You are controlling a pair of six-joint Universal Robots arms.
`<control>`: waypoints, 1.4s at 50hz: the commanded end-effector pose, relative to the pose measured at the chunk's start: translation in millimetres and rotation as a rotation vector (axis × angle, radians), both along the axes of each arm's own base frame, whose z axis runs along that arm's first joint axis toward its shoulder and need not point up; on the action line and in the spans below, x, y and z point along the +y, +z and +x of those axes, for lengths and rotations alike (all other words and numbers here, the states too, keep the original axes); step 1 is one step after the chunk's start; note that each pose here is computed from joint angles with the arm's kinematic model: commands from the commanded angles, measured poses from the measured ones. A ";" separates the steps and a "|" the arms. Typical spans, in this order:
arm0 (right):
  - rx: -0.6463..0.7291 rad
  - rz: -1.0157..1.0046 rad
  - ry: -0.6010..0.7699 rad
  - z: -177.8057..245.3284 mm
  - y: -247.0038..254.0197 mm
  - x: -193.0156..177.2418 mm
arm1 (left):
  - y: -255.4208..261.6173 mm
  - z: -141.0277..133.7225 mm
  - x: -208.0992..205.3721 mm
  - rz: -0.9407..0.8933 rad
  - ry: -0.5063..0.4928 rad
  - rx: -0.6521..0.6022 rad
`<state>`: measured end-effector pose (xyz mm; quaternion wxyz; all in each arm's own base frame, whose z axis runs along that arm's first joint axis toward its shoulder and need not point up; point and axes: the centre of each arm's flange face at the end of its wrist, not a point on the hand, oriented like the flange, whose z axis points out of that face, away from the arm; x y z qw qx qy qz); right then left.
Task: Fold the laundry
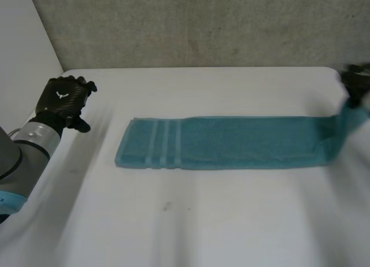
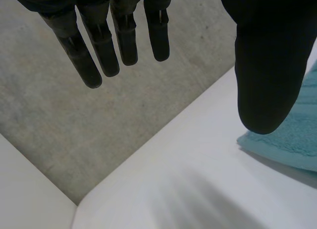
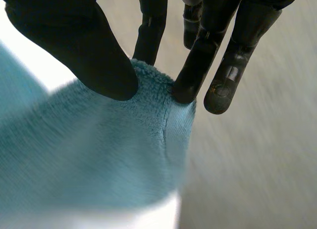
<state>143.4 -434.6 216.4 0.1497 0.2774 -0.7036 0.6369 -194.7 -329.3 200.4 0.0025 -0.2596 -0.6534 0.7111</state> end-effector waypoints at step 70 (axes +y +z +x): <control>-0.129 0.016 0.402 172.9 -5.1 119.2 | 3.0 -45.4 25.3 0.075 -0.049 0.089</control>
